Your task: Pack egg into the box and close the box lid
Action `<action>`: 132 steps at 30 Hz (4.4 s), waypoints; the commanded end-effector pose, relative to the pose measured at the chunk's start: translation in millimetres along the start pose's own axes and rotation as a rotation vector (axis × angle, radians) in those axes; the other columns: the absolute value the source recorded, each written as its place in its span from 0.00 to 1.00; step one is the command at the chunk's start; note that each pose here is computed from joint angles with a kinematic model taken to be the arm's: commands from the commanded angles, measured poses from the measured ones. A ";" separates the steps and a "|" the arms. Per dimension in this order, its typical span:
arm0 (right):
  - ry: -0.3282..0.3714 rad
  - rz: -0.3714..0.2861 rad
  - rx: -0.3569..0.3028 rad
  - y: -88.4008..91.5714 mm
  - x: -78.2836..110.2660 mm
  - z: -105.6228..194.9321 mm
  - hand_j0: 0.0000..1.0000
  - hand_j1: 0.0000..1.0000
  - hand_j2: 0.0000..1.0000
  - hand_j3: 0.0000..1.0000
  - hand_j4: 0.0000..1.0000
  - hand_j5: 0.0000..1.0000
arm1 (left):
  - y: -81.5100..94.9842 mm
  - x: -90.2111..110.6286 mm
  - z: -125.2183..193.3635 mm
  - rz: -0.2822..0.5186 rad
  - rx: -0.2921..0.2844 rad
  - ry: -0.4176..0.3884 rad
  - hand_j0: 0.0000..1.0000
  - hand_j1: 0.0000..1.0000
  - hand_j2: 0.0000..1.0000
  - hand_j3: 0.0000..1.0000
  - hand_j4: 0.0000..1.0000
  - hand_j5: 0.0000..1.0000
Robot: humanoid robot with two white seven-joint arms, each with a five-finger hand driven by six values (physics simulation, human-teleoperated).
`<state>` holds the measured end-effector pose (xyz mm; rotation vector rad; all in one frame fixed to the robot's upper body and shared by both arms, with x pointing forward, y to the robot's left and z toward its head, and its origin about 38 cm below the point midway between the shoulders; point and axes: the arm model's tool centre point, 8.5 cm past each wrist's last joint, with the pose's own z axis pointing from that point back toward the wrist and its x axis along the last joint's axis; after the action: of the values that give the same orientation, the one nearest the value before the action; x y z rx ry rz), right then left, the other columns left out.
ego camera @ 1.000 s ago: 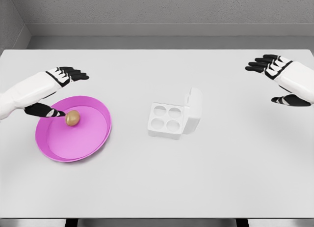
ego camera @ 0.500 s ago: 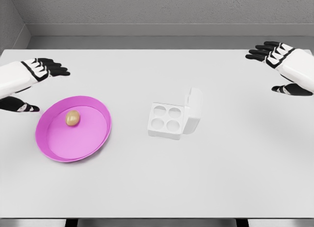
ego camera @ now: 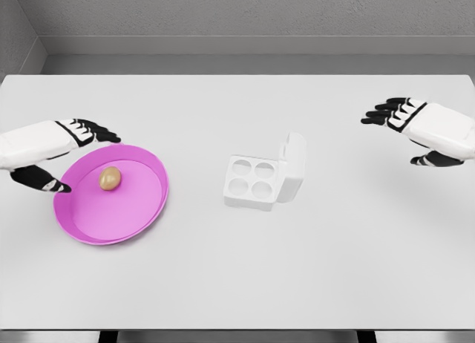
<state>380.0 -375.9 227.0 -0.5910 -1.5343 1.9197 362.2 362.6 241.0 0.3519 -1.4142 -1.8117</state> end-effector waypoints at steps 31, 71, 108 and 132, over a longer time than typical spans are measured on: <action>-0.073 -0.100 0.121 53.3 22.4 -33.0 1.00 1.00 1.00 1.00 1.00 1.00 | -45.9 -14.9 -47.1 0.078 -0.100 0.113 0.82 0.82 0.82 0.82 0.82 0.82; -0.088 -0.101 0.107 51.1 26.2 -39.1 1.00 1.00 1.00 1.00 1.00 1.00 | -62.7 -23.0 -60.3 0.097 -0.109 0.147 0.79 0.79 0.79 0.79 0.79 0.79; -0.055 -0.100 0.124 52.9 15.8 -31.9 1.00 1.00 1.00 1.00 1.00 1.00 | -68.4 -23.9 -66.6 0.107 -0.115 0.148 0.54 0.54 0.54 0.54 0.54 0.54; -0.057 -0.096 0.124 51.7 16.6 -31.4 1.00 1.00 1.00 1.00 1.00 1.00 | -56.8 -15.6 -66.6 0.081 -0.087 0.126 0.39 0.39 0.39 0.39 0.39 0.39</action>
<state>379.7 -349.6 168.9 -0.4054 -1.4361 1.9625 391.5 331.7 161.6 0.3473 -1.2394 -1.7483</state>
